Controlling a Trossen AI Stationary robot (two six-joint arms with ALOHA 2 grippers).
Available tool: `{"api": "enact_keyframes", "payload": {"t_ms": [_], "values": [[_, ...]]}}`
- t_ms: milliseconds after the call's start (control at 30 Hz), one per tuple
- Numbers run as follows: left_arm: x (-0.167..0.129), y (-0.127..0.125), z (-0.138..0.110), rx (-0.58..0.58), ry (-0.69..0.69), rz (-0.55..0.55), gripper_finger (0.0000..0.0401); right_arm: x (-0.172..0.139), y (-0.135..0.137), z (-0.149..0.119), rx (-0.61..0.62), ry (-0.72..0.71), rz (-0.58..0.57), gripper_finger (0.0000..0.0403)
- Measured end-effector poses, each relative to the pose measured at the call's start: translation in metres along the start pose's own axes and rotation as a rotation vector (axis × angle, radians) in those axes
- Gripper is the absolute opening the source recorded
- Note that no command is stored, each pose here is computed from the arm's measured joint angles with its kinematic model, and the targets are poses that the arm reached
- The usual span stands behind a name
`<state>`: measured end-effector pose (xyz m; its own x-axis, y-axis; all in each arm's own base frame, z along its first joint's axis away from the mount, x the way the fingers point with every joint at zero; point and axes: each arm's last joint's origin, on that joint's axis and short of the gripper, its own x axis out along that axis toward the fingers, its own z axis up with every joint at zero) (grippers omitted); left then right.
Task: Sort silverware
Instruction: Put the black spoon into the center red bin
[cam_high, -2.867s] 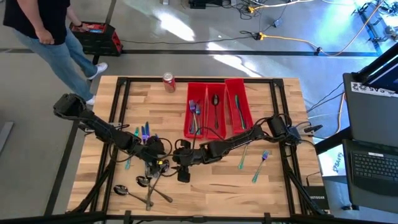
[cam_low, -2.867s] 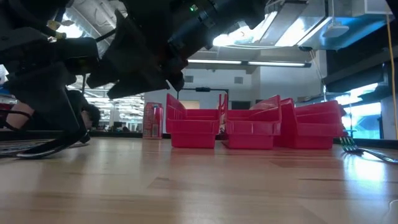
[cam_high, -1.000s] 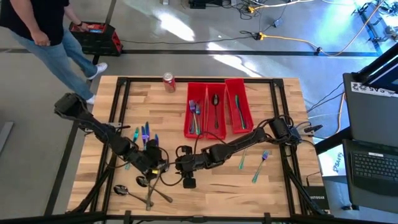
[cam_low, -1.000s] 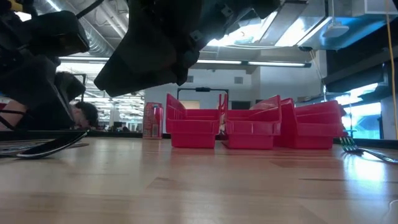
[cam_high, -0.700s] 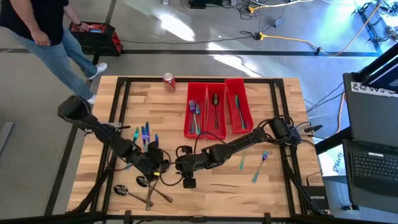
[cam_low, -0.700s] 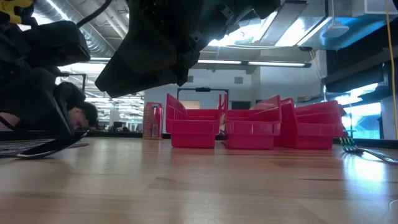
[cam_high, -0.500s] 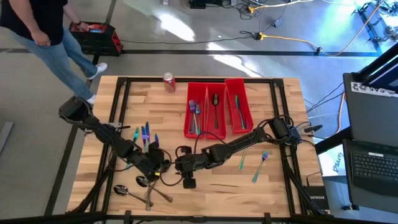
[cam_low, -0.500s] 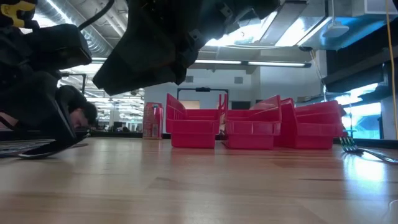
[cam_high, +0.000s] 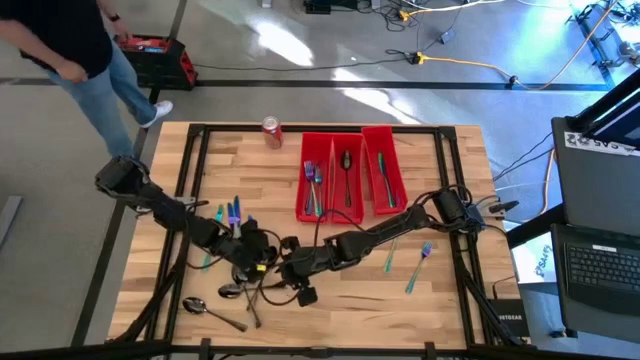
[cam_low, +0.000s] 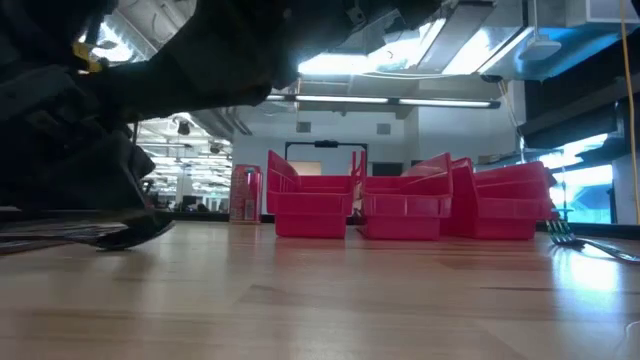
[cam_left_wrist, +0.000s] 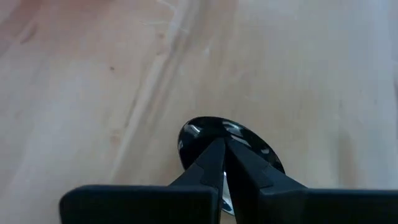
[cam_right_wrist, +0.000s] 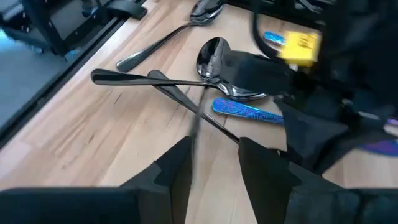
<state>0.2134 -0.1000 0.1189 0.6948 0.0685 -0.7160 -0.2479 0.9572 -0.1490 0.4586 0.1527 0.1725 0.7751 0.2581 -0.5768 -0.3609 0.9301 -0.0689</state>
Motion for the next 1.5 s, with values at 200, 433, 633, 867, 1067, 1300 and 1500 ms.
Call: {"api": "enact_keyframes", "payload": {"t_ms": [200,433,633,867,1067,1300,1500], "values": [[0.004,0.01,0.006,-0.078,0.015,0.018,0.0,0.0,0.0,-0.001,-0.024,0.005,0.002,0.0115],[0.008,0.021,0.01,-0.189,0.019,0.067,0.0,0.0,0.0,-0.003,-0.04,0.028,0.004,0.0115],[0.009,0.021,0.01,-0.186,0.033,0.051,0.0,-0.001,0.005,-0.015,-0.171,0.167,-0.037,0.0115],[0.008,0.02,0.01,-0.189,0.038,0.042,0.0,-0.003,0.025,-0.017,-0.259,0.205,-0.057,0.0119],[0.008,0.02,0.01,-0.19,0.038,0.039,0.0,-0.009,0.035,-0.014,-0.129,0.308,-0.107,0.0159],[0.008,0.02,0.01,-0.196,0.038,0.039,0.0,-0.015,0.035,-0.009,0.003,0.361,-0.106,0.0181],[0.008,0.02,0.009,-0.196,0.039,0.037,0.0,-0.018,0.039,0.007,0.085,0.321,-0.106,0.0182]]}}
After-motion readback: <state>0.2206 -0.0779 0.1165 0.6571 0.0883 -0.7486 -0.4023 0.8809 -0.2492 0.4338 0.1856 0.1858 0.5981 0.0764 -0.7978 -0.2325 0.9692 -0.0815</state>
